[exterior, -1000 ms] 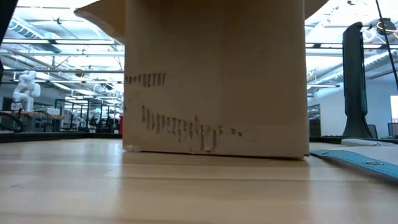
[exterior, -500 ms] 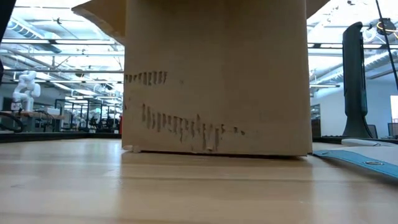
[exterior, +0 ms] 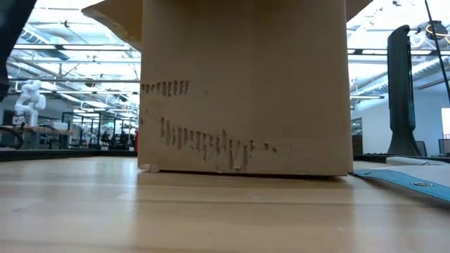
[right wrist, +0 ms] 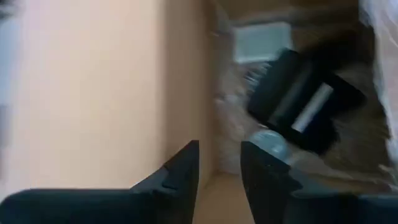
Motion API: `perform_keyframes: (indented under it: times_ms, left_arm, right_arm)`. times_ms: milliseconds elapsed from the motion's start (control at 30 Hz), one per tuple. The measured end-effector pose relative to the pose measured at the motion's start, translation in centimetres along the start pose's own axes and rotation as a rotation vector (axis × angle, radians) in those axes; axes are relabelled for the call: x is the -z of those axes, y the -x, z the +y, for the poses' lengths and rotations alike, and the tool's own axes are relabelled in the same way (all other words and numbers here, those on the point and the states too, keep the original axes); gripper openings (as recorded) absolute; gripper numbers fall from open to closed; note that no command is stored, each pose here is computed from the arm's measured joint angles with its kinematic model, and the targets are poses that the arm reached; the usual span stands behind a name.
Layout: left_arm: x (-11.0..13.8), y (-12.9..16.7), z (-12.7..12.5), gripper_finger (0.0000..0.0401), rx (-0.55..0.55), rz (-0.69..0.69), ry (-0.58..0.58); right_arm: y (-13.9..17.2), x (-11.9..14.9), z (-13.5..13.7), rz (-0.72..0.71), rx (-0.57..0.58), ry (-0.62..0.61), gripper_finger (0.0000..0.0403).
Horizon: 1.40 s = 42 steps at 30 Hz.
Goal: Unpack boxes
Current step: Open the cardboard box using the gray cutter
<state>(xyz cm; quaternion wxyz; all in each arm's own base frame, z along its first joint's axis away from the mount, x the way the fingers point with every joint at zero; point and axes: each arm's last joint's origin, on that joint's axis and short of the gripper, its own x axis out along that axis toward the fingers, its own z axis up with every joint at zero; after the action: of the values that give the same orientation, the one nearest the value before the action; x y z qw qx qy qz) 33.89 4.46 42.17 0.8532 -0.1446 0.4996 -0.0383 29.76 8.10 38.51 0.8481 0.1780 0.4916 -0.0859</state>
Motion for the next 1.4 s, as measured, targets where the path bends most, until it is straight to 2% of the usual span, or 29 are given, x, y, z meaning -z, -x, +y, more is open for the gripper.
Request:
perform_keyframes:
  times_ms: [100,233,400,500,533,600,733,867,967,1033,1133,1267,1333,1400]
  left_arm:
    - [0.4,-2.0,1.0,0.0272,0.049,0.069,0.03]
    - [1.0,-4.4,2.2,0.0222,0.089,0.131,0.06]
    - [1.0,-6.3,3.2,0.0105,0.094,0.097,0.064]
    - [0.6,-6.7,3.4,0.0025,0.092,0.052,0.04]
    - [0.4,-6.7,3.2,0.0013,0.083,0.033,0.016]
    - [0.3,-6.8,2.8,0.0011,0.037,0.025,-0.031]
    - [0.5,-7.0,1.2,0.0004,-0.152,0.046,-0.15]
    - [0.2,-6.8,-1.2,0.0004,-0.234,0.024,-0.254]
    - [-0.1,-5.5,-3.1,0.0004,-0.344,-0.034,-0.316]
    - [-0.2,-4.3,-4.3,0.0004,-0.37,-0.073,-0.348]
    - [-0.2,-2.6,-5.6,0.0004,-0.358,-0.11,-0.365]
    - [0.5,-0.8,-6.8,0.0004,-0.329,-0.109,-0.327]
    - [1.2,0.3,-7.7,0.0004,-0.245,-0.099,-0.335]
    - [2.0,1.4,-8.9,0.0004,-0.058,-0.095,-0.373]
  right_arm:
    - [-0.9,0.9,0.5,-0.011,0.048,0.0,0.0093]
    - [-1.8,1.5,1.7,-0.038,0.013,0.023,0.0059]
    - [-2.1,1.7,2.0,-0.051,0.003,0.031,0.0008]
    - [-2.1,1.7,2.0,-0.049,-0.001,0.034,0.0005]
    - [-2.1,1.7,2.0,-0.045,-0.005,0.033,0.0005]
    - [-2.1,1.5,1.9,-0.034,-0.026,0.029,0.0003]
    - [-2.1,1.3,1.9,-0.043,-0.046,0.022,0.0001]
    - [-2.2,1.0,1.4,-0.037,-0.038,0.025,0.0001]
    - [-1.3,0.0,0.8,-0.053,-0.058,-0.007,0.0001]
    - [-0.5,-0.5,0.4,-0.08,-0.065,-0.026,0.0001]
    - [0.0,-0.9,-0.4,-0.059,-0.065,-0.045,0.0]
    - [0.3,-0.9,-0.8,-0.06,-0.056,-0.046,0.0]
    - [1.2,-0.6,-0.5,-0.081,-0.083,-0.031,0.0]
    - [2.6,-0.3,0.1,-0.109,-0.123,0.016,0.0]
